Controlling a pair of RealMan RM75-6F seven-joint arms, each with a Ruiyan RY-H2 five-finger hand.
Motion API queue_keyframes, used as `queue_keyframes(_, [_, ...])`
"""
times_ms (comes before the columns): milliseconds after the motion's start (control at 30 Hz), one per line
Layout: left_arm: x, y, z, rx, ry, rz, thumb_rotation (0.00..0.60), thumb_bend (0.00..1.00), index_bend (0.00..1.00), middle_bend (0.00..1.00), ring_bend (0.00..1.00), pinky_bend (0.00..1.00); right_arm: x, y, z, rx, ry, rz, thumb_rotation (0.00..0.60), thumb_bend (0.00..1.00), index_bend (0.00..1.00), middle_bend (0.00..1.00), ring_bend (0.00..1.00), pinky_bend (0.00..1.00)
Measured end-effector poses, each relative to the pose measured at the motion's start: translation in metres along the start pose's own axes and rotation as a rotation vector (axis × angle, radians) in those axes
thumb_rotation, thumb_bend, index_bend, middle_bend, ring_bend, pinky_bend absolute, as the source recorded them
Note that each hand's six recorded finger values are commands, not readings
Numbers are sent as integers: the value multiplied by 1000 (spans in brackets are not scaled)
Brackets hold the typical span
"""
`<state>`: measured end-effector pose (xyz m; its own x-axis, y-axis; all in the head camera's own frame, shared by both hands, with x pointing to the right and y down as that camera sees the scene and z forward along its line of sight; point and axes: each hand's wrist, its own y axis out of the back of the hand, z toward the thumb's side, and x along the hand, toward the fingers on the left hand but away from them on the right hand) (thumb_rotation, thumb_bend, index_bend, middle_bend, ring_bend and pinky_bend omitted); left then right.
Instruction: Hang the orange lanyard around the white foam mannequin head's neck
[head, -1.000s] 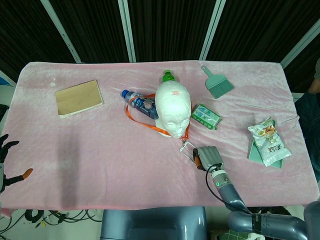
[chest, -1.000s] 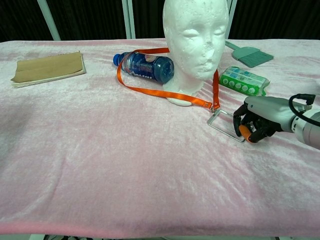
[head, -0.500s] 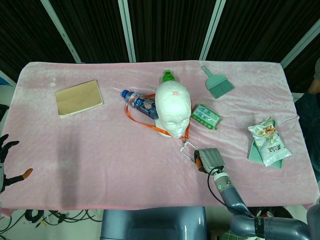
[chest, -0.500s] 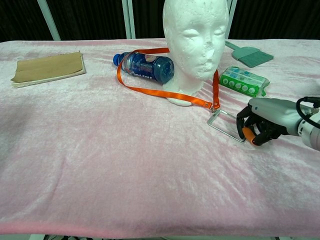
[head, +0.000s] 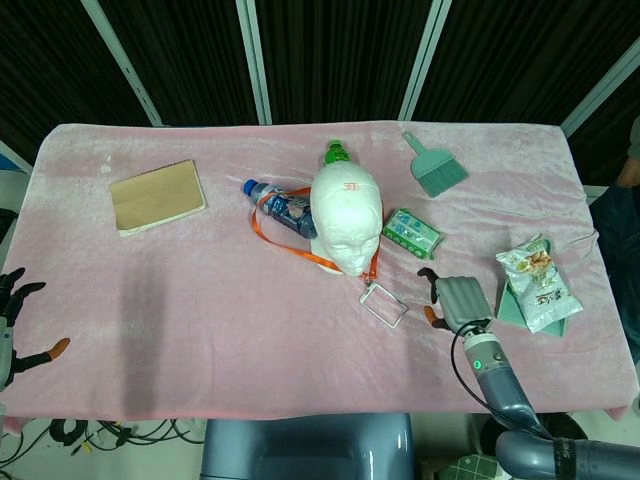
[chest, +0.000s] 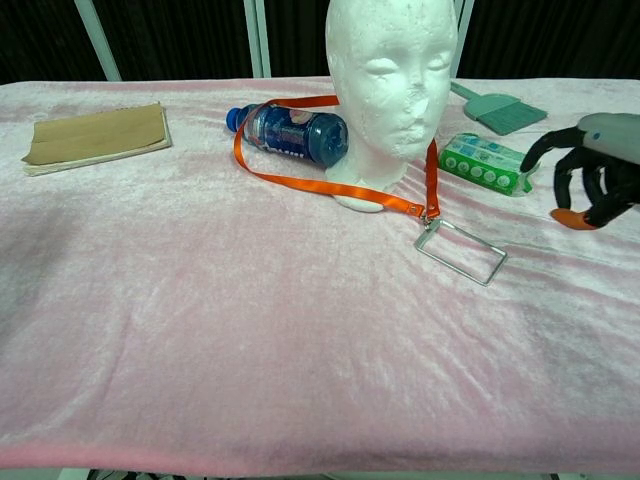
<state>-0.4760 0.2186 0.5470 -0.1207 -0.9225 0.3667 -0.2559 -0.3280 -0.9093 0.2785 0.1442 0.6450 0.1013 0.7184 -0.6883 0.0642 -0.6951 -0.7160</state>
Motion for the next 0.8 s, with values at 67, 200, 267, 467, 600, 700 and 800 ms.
queue_keyframes(67, [-1,1,1,4,-10,-3,600,39,218,59,0,0,8,14,-19,14,-46,-19,600,166,174,220,367,344])
queue_keyframes(200, [-4,0,3,14,-29,-16,600,37,195,57,0,0,31,41,-62,5,-146,-94,600,131,174,130,290,266])
queue_keyframes(267, [-5,-3,4,23,-40,-34,600,37,191,56,0,0,45,48,-79,-17,-174,-139,600,118,174,110,270,247])
queue_keyframes(467, [-8,-15,7,51,-53,-95,600,36,188,51,0,0,98,56,-122,-48,-199,-280,600,114,174,100,249,215])
queue_keyframes(600, [-10,-16,7,60,-52,-111,600,34,188,44,0,0,132,57,-143,-17,-185,-373,600,114,173,100,244,212])
queue_keyframes(700, [-10,-15,8,47,-59,-102,600,34,188,43,0,0,153,51,-152,37,-163,-409,600,114,173,100,240,212])
queue_keyframes(800, [-11,-13,10,26,-74,-90,600,34,188,43,0,0,164,40,-157,59,-146,-420,600,114,172,98,233,198])
